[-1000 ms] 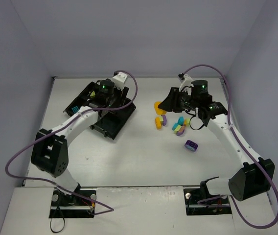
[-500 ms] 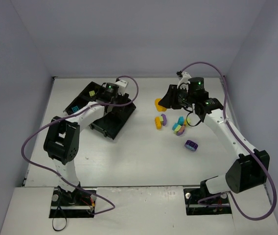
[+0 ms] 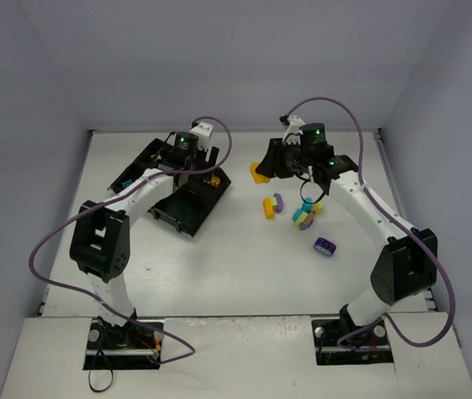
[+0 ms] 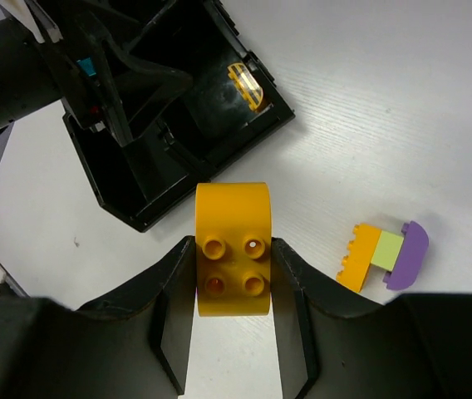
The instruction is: Sort the legos into containers by color
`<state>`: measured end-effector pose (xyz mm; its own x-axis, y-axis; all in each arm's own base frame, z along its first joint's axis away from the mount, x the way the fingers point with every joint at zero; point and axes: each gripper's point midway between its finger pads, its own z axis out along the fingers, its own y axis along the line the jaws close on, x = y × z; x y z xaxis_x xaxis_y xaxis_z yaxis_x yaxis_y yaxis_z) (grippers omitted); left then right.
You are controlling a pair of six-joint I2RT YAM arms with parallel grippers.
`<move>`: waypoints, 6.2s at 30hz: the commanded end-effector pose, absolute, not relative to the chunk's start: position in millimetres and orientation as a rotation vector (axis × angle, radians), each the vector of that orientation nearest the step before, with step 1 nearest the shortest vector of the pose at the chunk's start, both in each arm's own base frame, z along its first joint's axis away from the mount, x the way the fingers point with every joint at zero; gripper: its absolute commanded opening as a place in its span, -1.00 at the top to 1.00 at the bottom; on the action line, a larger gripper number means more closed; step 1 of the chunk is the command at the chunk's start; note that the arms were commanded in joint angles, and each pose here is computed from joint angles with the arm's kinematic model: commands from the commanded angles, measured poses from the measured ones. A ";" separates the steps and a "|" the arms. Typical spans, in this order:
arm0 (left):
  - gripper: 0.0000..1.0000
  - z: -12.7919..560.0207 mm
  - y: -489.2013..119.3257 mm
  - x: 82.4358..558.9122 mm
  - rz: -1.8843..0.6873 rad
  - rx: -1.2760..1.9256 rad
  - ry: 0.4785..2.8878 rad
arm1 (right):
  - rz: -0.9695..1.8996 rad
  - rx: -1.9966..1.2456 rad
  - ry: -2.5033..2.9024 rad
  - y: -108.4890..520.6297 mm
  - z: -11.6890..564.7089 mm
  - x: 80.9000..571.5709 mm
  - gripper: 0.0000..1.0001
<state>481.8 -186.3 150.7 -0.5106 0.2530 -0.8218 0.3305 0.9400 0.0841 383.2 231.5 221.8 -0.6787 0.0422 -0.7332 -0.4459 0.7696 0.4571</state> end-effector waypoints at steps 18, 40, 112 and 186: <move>-0.74 287.2 -75.0 279.0 -0.142 -0.159 2.193 | 0.555 -0.843 1.872 369.3 216.8 477.9 0.97; -0.74 275.8 -81.4 244.4 -0.264 -0.138 2.214 | 0.446 -0.716 1.919 385.3 201.6 493.9 -0.32; -0.74 283.1 -158.7 265.0 -0.568 0.197 2.227 | 0.289 0.074 2.246 128.7 146.1 302.6 1.00; -0.74 303.1 -108.5 280.0 -0.271 0.032 2.141 | 0.483 -0.185 1.996 235.2 214.3 451.5 -0.48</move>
<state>265.9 -95.7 284.9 -0.6239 -0.1001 -0.7751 0.0454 0.9854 -0.1638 446.9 273.0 186.4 -0.4994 -0.0093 -0.8663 -0.4617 0.8490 0.2571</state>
